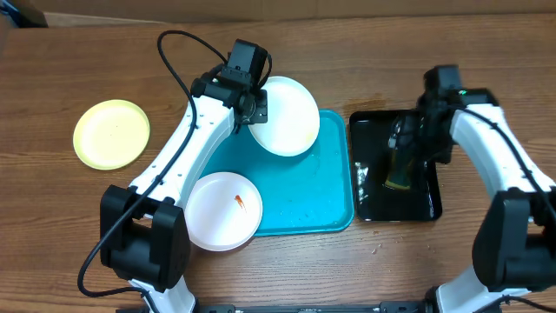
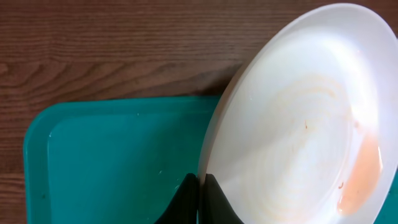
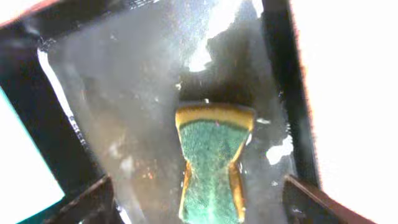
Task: Clean dirty plates on tray and stack at the side
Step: 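Return sponge to black tray and release it with right gripper, then lift the white plate off the tray with left gripper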
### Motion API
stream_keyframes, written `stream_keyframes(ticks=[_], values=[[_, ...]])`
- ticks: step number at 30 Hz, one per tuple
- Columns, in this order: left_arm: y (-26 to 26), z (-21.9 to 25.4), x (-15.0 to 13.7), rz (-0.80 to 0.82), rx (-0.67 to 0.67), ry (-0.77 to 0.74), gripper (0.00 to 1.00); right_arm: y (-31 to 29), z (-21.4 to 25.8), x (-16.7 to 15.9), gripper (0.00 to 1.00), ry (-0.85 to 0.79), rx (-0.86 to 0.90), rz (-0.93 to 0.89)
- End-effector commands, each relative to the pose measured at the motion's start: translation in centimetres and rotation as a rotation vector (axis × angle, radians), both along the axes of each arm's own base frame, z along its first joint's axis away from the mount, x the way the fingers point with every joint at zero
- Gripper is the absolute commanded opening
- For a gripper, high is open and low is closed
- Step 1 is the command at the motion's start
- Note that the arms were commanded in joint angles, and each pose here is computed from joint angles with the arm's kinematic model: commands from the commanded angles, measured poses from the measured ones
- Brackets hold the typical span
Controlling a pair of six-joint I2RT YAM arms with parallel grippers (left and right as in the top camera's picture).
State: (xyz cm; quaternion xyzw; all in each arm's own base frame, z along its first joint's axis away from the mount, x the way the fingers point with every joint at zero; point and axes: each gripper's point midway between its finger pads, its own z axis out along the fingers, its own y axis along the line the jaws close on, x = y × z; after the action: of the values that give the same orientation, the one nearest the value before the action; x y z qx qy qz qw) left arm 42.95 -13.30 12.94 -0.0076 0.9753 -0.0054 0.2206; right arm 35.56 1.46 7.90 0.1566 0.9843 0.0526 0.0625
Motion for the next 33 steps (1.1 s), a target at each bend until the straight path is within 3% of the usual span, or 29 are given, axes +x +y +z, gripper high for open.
stream_keyframes(ticks=[1,6,8,9,10,12,33], values=[[-1.7,2.8,0.5,-0.044,-0.072,-0.062,0.04,-2.5,2.3,1.2,0.94,-0.073,0.006,-0.075],[-3.3,3.4,1.0,-0.073,-0.092,-0.107,0.04,-5.9,2.3,1.7,0.93,-0.099,0.057,-0.190],[-4.0,3.6,1.1,-0.086,-0.098,-0.120,0.04,-6.9,2.4,2.0,0.85,-0.121,0.082,-0.221],[-4.4,3.7,1.1,-0.094,-0.101,-0.125,0.04,-7.2,2.3,2.2,0.71,-0.128,0.100,-0.231],[-4.8,3.8,1.1,-0.102,-0.103,-0.130,0.04,-7.4,2.2,2.3,0.38,-0.130,0.112,-0.239],[-5.4,3.9,0.9,-0.109,-0.111,-0.136,0.04,-7.9,1.5,2.3,0.04,-0.116,0.103,-0.249],[-11.1,5.5,0.5,-0.199,-0.184,-0.221,0.04,-7.4,-4.8,1.2,0.04,-0.131,0.111,-0.247]])
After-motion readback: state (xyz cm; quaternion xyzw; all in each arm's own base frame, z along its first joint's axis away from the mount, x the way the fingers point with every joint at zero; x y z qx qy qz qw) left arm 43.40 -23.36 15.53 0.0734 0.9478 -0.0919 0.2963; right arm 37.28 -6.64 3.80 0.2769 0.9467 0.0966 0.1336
